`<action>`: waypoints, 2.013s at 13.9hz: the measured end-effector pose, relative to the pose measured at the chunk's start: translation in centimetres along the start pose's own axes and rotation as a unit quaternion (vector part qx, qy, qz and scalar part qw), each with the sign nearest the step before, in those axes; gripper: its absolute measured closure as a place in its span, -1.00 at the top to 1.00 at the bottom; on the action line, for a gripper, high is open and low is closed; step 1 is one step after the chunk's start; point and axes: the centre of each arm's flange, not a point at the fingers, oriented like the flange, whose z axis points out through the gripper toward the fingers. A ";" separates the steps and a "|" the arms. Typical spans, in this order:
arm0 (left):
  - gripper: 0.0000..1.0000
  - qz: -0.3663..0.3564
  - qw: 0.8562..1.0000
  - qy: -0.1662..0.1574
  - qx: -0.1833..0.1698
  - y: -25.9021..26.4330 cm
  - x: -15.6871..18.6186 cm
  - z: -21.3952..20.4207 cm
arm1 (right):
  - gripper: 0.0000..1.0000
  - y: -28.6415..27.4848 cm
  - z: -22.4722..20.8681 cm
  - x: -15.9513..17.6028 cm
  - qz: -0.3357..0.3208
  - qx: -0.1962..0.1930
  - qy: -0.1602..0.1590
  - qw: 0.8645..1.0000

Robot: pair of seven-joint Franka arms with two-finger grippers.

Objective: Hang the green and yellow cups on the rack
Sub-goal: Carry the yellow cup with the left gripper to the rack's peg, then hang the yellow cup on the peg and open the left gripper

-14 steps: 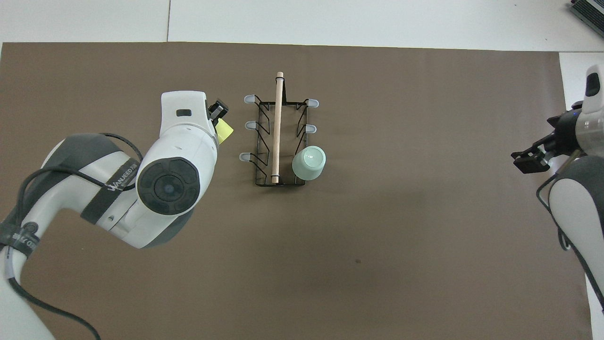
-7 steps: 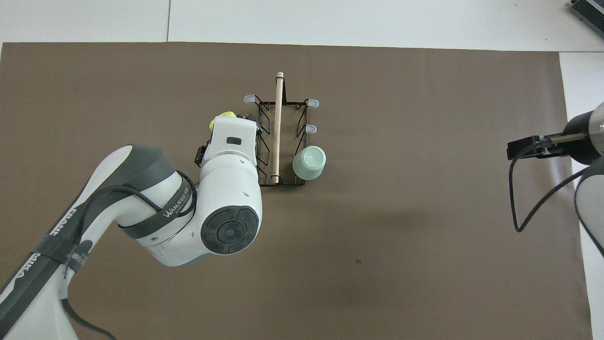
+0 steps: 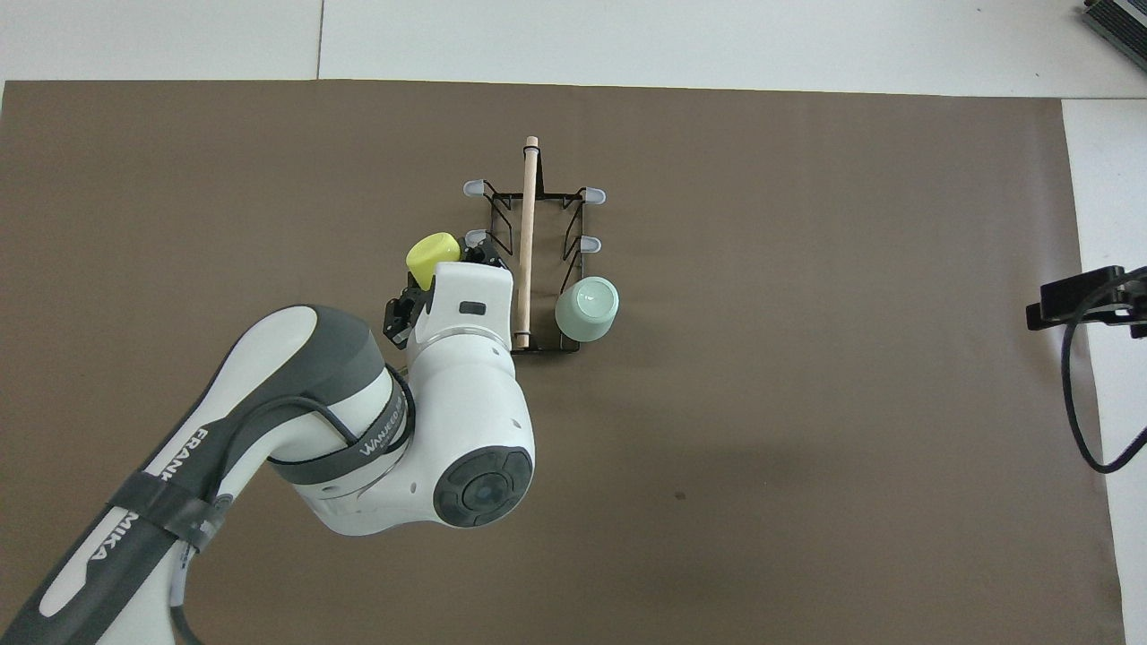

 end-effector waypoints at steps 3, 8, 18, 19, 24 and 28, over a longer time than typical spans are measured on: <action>0.37 -0.001 1.000 0.020 -0.002 -0.2 -1.4 -0.3 | 1.00 -1.6 1.8 0.5 0.000 -0.009 -0.003 1.000; 0.37 -0.008 1.000 0.026 0.000 -1.0 -2.7 0.3 | 1.00 -4.0 3.1 0.4 -0.017 -0.034 -0.002 0.999; 0.63 -0.002 1.000 0.009 -0.030 -0.2 -3.3 -0.2 | 1.00 -3.2 3.2 0.2 -0.009 -0.021 -0.002 1.000; 0.82 0.005 0.999 0.008 -0.031 -0.2 -3.3 -0.3 | 1.00 -2.9 3.1 0.4 -0.006 -0.021 -0.002 1.000; 1.00 0.068 0.997 0.010 -0.031 -0.3 -2.1 0.2 | 1.00 -2.9 4.1 1.2 -0.005 -0.021 -0.011 1.000; 1.00 0.116 0.993 -0.034 -0.017 -0.2 2.2 0.7 | 1.00 -2.9 4.1 1.2 -0.005 -0.020 -0.011 1.000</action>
